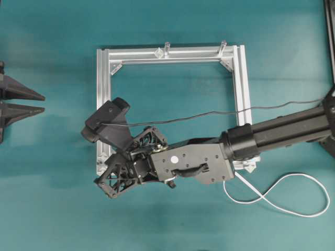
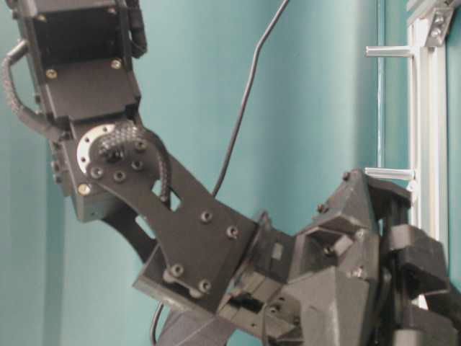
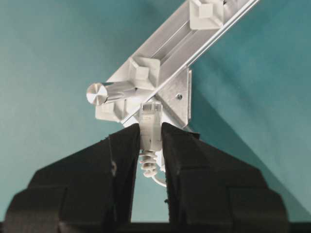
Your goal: Move the cable alternately left and right between 8 closely spaced pins so it hooks onto each one.
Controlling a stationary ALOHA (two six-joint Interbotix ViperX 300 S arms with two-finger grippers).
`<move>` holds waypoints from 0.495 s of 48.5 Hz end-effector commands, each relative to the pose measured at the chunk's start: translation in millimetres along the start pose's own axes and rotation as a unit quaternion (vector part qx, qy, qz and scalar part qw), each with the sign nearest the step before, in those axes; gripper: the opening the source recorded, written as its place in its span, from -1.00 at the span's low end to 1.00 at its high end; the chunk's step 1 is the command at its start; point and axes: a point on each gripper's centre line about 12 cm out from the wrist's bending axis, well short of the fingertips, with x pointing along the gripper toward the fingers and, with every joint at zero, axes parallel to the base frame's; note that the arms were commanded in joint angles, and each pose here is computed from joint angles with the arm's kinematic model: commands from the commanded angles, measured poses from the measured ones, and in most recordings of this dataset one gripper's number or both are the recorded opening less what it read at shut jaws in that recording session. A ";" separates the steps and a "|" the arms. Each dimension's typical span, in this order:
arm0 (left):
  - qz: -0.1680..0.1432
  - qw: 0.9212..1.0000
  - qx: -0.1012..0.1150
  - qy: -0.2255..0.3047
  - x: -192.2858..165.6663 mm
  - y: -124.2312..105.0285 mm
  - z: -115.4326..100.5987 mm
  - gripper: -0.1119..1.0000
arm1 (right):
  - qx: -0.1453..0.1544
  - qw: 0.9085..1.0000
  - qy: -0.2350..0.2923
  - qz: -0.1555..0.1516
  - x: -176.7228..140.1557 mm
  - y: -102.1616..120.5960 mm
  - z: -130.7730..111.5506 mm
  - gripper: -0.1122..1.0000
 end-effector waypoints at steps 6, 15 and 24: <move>-0.002 1.000 -0.002 -0.011 -0.1 -1.2 7.5 -0.14 | -0.001 1.000 -0.006 0.026 -17.9 15.7 0.5 -0.48; -0.003 1.000 -0.001 -0.010 -0.1 -1.4 7.3 -0.14 | -0.001 1.000 -0.005 0.025 -16.4 15.3 -0.2 -0.48; -0.002 1.000 -0.002 -0.011 -0.1 -1.2 7.9 -0.14 | -0.002 1.000 -0.005 0.025 -16.4 15.2 -0.1 -0.48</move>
